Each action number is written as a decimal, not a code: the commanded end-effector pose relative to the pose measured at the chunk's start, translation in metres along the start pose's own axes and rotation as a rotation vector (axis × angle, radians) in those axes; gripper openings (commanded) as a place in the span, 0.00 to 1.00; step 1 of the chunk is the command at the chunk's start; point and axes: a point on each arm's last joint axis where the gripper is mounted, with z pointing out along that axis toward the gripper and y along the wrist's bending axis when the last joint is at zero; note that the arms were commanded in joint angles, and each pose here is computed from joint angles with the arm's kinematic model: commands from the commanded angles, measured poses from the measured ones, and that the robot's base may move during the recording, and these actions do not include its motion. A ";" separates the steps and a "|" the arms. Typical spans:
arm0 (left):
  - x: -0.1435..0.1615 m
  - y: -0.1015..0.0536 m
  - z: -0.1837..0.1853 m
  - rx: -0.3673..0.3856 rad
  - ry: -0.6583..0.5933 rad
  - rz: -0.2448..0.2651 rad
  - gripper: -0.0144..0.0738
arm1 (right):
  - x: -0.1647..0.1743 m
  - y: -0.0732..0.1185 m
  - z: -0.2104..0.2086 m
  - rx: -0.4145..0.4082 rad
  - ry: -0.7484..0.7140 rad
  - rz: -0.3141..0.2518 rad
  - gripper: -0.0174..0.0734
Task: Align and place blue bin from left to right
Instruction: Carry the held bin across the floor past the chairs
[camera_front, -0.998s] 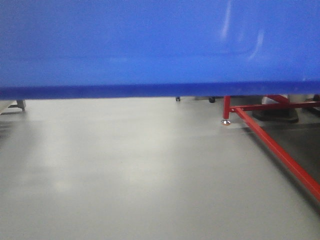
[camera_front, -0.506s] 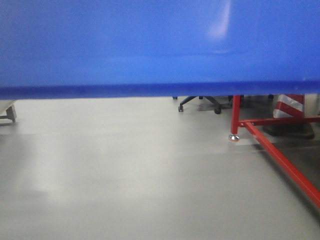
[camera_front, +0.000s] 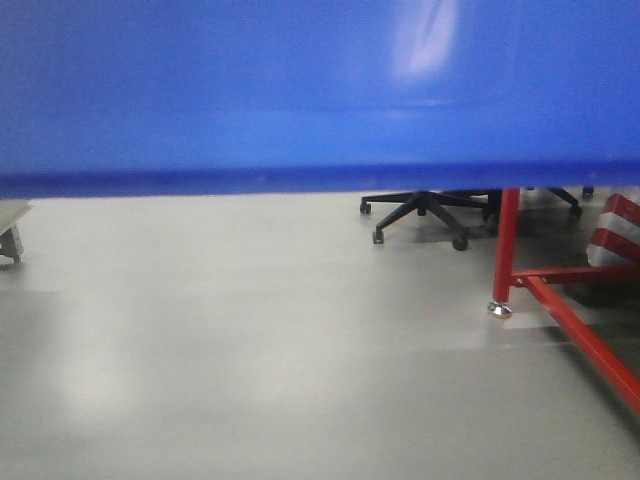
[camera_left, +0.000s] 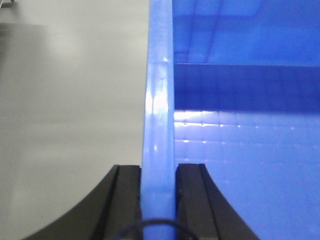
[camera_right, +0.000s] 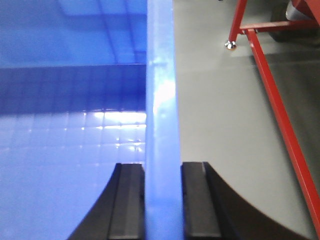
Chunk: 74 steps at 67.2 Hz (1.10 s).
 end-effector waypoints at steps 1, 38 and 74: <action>-0.008 -0.003 -0.006 0.059 -0.079 -0.002 0.04 | -0.010 0.003 -0.008 -0.074 -0.107 -0.005 0.11; -0.008 -0.003 -0.006 0.059 -0.079 -0.002 0.04 | -0.010 0.003 -0.008 -0.078 -0.111 -0.005 0.11; -0.009 -0.002 -0.006 0.052 -0.089 0.002 0.04 | -0.010 0.004 -0.008 -0.080 -0.112 -0.005 0.11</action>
